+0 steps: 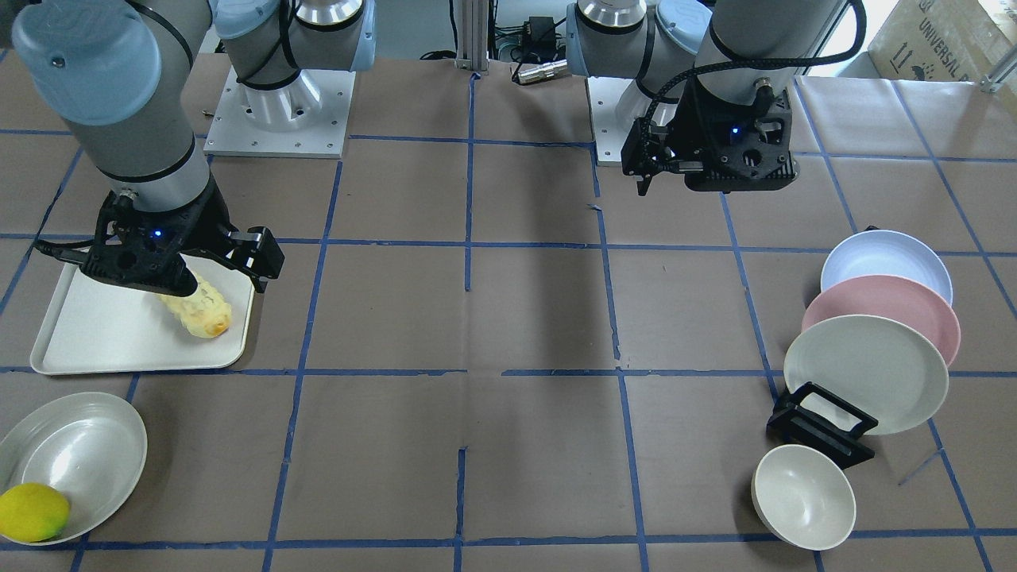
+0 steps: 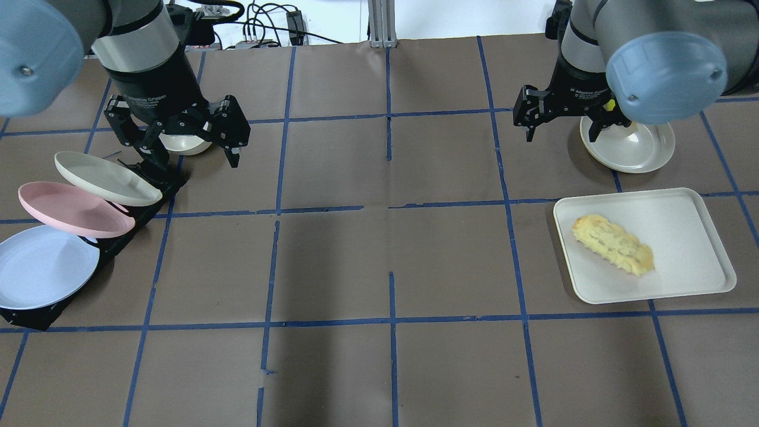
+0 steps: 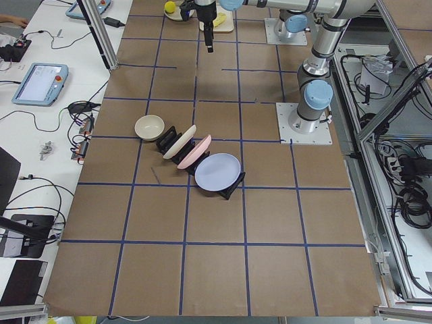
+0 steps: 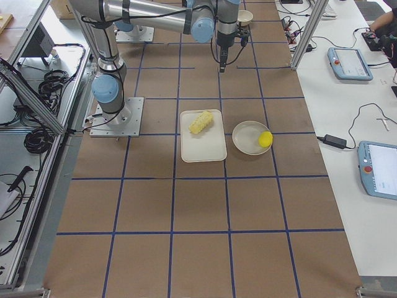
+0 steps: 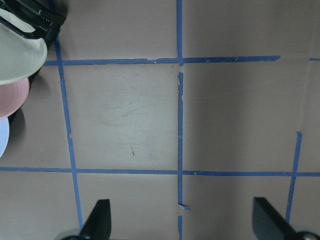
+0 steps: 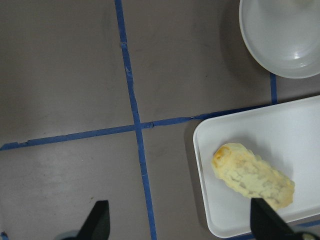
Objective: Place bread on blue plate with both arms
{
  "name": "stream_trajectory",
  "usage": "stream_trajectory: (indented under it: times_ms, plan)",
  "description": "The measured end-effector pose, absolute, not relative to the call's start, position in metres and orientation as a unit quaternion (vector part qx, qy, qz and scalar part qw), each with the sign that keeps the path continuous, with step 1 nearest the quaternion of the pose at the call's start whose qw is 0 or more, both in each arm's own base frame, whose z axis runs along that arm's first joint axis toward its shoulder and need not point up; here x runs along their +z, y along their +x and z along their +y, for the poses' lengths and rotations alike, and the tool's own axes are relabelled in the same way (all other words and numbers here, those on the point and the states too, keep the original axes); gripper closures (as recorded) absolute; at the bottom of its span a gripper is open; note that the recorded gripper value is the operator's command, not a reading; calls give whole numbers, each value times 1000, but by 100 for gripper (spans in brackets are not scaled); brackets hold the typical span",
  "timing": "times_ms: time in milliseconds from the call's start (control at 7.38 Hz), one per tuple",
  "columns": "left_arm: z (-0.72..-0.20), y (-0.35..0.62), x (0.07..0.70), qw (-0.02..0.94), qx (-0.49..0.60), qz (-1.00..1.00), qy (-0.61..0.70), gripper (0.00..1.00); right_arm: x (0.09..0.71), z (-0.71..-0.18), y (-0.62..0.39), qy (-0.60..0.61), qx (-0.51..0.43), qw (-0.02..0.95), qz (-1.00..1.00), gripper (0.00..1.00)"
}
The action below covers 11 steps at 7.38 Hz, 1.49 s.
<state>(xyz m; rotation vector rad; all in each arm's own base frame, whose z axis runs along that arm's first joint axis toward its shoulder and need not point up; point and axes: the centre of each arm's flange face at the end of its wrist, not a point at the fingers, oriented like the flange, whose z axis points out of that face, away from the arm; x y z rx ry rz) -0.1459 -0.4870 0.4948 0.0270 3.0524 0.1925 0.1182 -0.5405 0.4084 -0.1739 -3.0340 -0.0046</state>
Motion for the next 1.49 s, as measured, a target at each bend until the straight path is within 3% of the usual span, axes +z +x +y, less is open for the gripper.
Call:
stream_trajectory:
  times_ms: [271, 814, 1492]
  plan:
    - [-488, -115, 498, 51, 63, 997, 19, 1, 381, -534, 106, 26, -19, 50, -998, 0]
    - [-494, 85, 474, 9, 98, 994, 39, 0, 284, -502, 56, 247, 69, 86, -963, 0]
    - [-453, 317, 411, -94, 106, 988, 57, 0, 215, -430, -23, 246, 41, 72, -966, 0]
